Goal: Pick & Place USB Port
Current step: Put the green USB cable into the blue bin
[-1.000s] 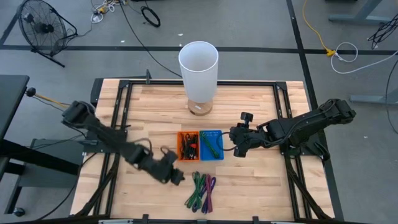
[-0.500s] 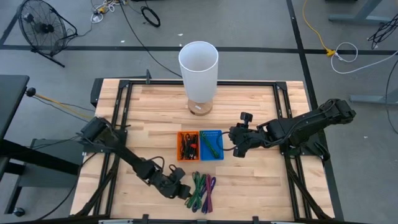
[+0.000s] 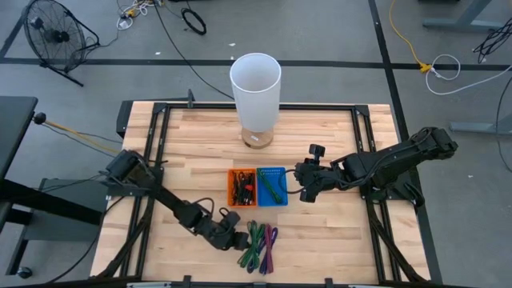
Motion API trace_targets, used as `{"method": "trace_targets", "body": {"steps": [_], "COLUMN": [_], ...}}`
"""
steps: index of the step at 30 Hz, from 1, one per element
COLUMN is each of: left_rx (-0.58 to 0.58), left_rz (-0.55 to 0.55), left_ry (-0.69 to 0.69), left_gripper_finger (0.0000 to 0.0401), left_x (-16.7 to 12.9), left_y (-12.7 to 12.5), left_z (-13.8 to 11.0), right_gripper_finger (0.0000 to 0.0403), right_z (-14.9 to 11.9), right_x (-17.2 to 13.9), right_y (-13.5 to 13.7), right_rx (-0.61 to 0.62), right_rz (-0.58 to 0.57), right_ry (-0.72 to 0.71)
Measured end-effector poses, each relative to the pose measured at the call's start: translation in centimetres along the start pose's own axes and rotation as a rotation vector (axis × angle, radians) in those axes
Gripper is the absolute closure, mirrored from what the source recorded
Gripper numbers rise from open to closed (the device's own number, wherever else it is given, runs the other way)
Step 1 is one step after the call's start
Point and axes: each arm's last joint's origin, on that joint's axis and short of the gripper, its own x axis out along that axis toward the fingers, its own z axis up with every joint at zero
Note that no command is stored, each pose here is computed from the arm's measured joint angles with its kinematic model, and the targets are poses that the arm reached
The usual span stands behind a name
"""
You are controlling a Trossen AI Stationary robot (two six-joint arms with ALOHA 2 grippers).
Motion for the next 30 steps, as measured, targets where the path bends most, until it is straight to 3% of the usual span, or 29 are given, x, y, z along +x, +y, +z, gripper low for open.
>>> {"method": "trace_targets", "body": {"steps": [7, 17, 24, 30], "left_rx": [-0.022, -0.032, -0.061, -0.035], "left_rz": [0.002, 0.011, 0.043, 0.051], "left_ry": [-0.034, -0.033, 0.04, 0.093], "left_gripper_finger": [0.0219, 0.0215, 0.0215, 0.0216], "left_x": [0.2, 0.4, 3.0, 4.4], "left_y": [-0.1, 0.0, 0.3, -0.1], "left_z": [0.9, 1.5, 0.5, 1.3], "right_gripper_finger": [0.0294, 0.0294, 0.0294, 0.0294], "right_z": [0.0, 0.0, 0.0, 0.0], "right_x": [0.0, 0.0, 0.0, 0.0], "right_y": [0.0, 0.0, 0.0, 0.0], "right_rx": [0.0, -0.001, -0.003, -0.002], "right_rz": [0.0, 0.0, -0.001, 0.0], "right_ry": [0.0, 0.0, 0.003, 0.003]}}
